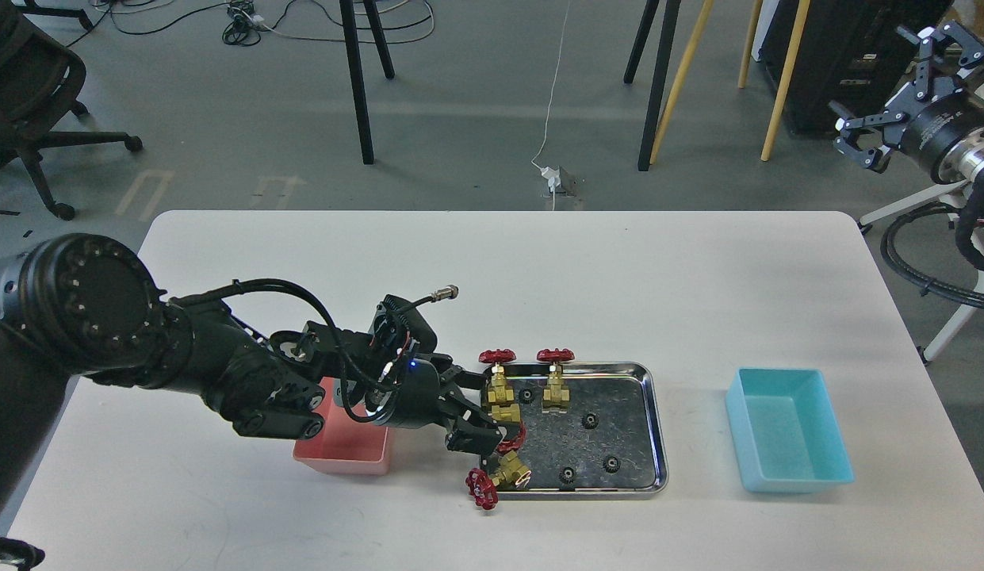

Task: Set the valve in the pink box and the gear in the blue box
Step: 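Align the left gripper around the nearest brass valve on the tray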

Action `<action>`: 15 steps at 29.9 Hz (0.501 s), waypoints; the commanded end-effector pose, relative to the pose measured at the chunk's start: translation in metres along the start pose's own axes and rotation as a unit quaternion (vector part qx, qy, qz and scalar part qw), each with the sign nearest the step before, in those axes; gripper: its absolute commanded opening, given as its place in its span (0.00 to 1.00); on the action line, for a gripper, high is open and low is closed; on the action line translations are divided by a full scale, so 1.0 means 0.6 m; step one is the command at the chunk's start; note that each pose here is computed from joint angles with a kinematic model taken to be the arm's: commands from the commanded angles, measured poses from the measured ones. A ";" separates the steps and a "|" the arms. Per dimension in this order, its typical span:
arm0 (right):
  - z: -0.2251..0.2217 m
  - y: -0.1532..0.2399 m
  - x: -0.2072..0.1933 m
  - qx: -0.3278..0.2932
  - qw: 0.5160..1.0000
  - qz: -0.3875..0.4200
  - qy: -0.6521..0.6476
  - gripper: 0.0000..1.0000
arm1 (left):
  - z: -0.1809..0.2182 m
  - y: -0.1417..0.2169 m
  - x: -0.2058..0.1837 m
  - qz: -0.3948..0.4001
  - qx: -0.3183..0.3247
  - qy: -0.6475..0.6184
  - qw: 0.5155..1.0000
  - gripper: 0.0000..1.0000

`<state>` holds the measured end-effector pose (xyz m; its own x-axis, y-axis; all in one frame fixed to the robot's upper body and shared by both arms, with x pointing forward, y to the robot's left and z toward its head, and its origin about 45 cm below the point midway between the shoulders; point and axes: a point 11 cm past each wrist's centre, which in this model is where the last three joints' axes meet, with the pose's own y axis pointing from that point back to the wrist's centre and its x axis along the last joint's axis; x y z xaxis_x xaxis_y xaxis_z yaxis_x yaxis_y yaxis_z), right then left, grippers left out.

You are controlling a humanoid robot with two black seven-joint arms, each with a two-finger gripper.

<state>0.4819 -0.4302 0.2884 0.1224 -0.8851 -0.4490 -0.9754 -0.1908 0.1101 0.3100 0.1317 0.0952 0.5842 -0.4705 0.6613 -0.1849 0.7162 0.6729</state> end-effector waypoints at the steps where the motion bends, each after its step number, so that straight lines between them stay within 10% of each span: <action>1: 0.003 0.001 0.002 -0.001 1.000 0.001 0.000 0.99 | 0.001 -0.001 -0.002 0.000 0.000 0.002 1.000 0.88; 15: 0.003 0.001 0.003 -0.001 1.000 0.002 -0.001 0.99 | 0.005 -0.005 -0.019 -0.002 -0.004 0.012 1.000 0.74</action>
<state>0.4809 -0.4310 0.2860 0.1191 -0.8852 -0.4497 -0.9754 -0.1890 0.1138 0.3017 0.1332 0.0872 0.6035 -0.4620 0.6499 -0.1756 0.7180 0.6735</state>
